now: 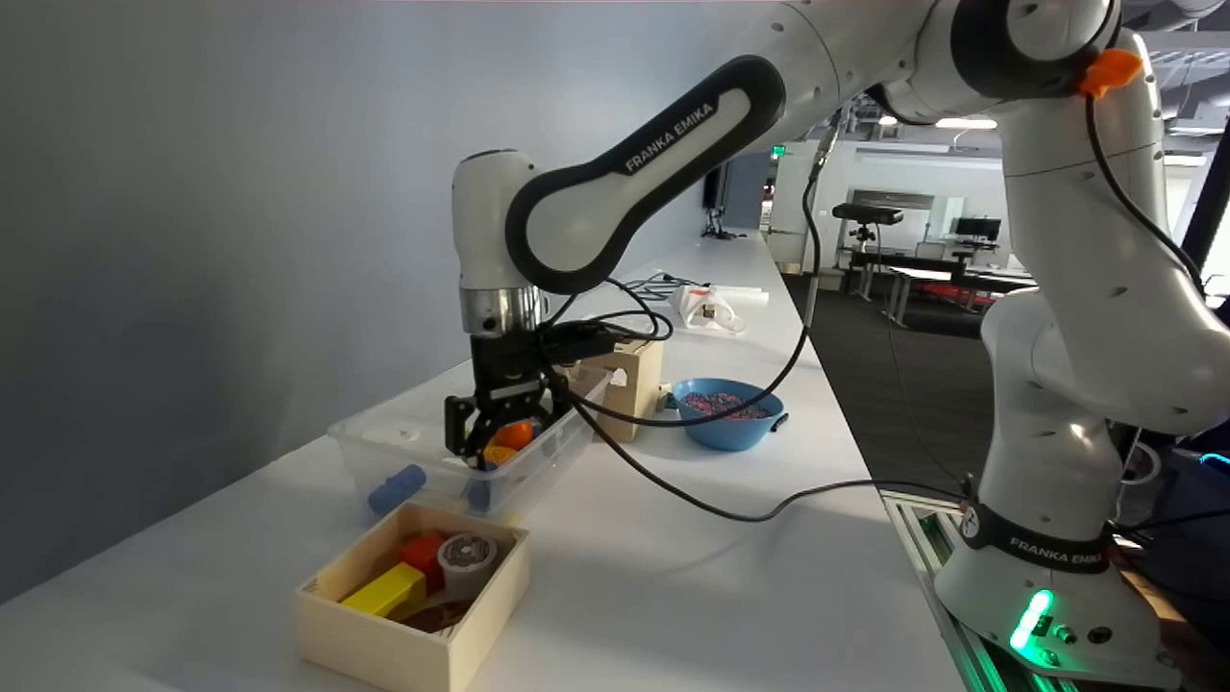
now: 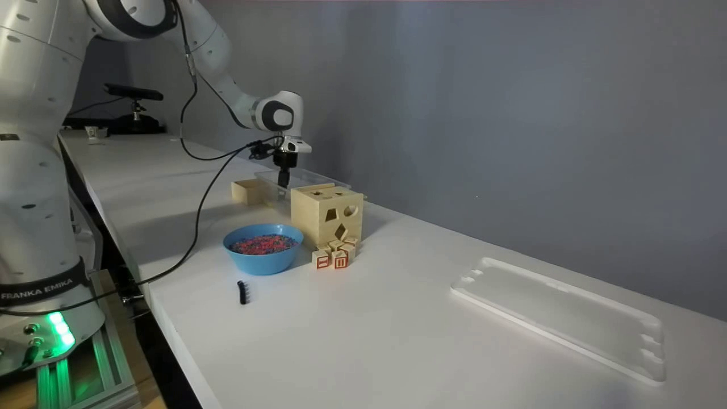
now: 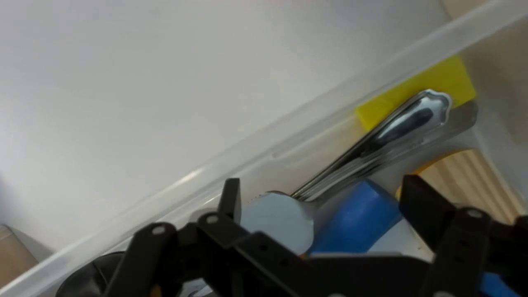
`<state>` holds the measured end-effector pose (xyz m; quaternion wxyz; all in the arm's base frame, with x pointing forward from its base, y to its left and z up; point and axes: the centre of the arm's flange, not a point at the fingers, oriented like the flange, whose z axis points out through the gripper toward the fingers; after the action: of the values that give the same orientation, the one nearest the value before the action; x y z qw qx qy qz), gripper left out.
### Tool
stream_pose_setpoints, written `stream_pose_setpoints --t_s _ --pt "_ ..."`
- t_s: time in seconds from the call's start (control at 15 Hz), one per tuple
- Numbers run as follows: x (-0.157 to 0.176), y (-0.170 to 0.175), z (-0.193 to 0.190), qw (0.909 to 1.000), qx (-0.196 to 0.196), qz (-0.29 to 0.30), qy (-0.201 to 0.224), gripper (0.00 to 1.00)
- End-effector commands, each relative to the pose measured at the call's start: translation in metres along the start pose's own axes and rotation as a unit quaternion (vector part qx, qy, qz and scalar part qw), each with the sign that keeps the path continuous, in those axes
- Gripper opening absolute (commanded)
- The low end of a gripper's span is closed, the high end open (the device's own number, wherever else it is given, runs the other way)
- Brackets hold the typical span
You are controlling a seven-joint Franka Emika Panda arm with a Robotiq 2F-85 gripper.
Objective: Move the blue cylindrical block and the orange object from the tote to the table
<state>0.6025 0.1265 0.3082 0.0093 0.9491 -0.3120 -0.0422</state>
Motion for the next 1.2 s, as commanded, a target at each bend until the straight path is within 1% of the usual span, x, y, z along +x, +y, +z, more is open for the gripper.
stream_pose_setpoints --t_s 0.0,0.07,0.2,0.33,0.4,0.47,0.6,1.0,1.13 --pt "0.002 -0.010 0.015 0.9999 -0.012 0.001 -0.001 0.98" --pt "0.002 -0.011 0.018 0.9999 -0.013 -0.001 -0.003 1.00" --pt "0.002 -0.013 0.024 0.9999 -0.016 -0.002 -0.002 0.99" --pt "0.001 -0.013 0.029 0.9999 -0.017 -0.002 -0.003 0.93" --pt "0.002 -0.014 0.031 0.9998 -0.018 -0.001 -0.004 0.83" --pt "0.003 -0.013 0.033 0.9998 -0.020 -0.001 -0.003 0.69" --pt "0.007 -0.012 0.030 0.9998 -0.019 0.003 0.001 0.58" --pt "0.010 -0.015 0.000 0.9994 0.001 0.024 0.023 0.14" --pt "0.010 -0.016 -0.010 0.9990 0.009 0.033 0.028 0.02"
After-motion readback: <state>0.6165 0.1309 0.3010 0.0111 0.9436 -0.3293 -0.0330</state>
